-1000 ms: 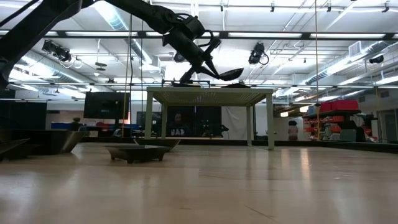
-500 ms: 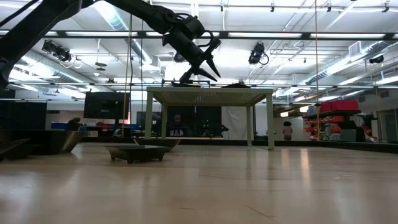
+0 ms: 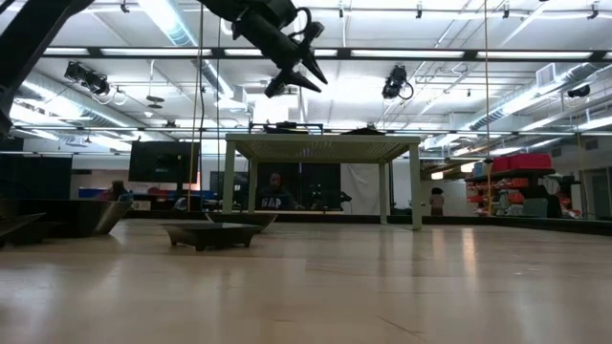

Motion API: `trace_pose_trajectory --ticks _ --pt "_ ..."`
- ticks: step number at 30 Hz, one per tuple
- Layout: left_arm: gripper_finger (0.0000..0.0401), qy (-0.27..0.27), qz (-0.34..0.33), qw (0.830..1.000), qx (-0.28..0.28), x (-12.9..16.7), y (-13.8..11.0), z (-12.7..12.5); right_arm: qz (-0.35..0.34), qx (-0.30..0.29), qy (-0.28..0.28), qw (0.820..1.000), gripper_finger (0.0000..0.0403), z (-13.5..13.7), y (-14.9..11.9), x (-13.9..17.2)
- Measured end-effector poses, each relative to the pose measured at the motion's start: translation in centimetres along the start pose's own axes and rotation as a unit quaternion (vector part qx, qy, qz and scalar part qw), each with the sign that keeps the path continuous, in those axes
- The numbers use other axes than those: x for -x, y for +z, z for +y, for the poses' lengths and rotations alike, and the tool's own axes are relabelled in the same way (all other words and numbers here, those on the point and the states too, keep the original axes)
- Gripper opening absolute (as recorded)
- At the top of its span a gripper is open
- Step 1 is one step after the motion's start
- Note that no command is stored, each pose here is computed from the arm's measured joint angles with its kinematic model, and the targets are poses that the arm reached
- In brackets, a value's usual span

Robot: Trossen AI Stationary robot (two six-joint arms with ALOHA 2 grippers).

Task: Pick & Place Mini shaped plates
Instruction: Stack the leaf shaped plate on top of the leaf shaped plate on the shelf

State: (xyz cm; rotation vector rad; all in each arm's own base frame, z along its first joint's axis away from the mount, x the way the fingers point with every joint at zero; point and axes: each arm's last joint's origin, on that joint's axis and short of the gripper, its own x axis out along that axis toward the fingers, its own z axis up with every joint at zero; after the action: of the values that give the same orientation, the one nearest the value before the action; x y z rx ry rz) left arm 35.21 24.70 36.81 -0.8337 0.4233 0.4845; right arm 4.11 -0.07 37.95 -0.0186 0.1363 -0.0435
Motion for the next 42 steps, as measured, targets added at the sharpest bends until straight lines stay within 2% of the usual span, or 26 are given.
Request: trace_pose_trajectory --ticks 7,14,23,30,37,42 --pt "0.0122 0.033 0.033 0.999 -0.027 2.2 -0.4 0.4 0.0 0.0 0.0 1.0 0.0004 0.0 0.0 0.0" --pt "0.017 0.044 0.065 0.996 -0.051 4.0 -1.9 0.4 0.0 0.0 0.0 1.0 0.0004 0.0 0.0 0.0" --pt "0.0214 0.064 0.116 0.991 -0.027 6.0 -6.7 2.1 0.0 0.0 0.0 1.0 0.0004 0.0 0.0 0.0" --pt "0.0218 0.075 0.152 0.985 -0.014 7.3 -10.6 3.0 0.0 0.0 0.0 1.0 0.0004 0.0 0.0 0.0" --pt "0.0218 0.08 0.168 0.982 -0.012 8.9 -13.0 3.7 0.0 0.0 0.0 1.0 0.0004 0.0 0.0 0.0" --pt "0.0218 0.083 0.179 0.98 0.012 10.1 -15.1 4.5 0.0 0.0 0.0 1.0 0.0004 0.0 0.0 0.0"
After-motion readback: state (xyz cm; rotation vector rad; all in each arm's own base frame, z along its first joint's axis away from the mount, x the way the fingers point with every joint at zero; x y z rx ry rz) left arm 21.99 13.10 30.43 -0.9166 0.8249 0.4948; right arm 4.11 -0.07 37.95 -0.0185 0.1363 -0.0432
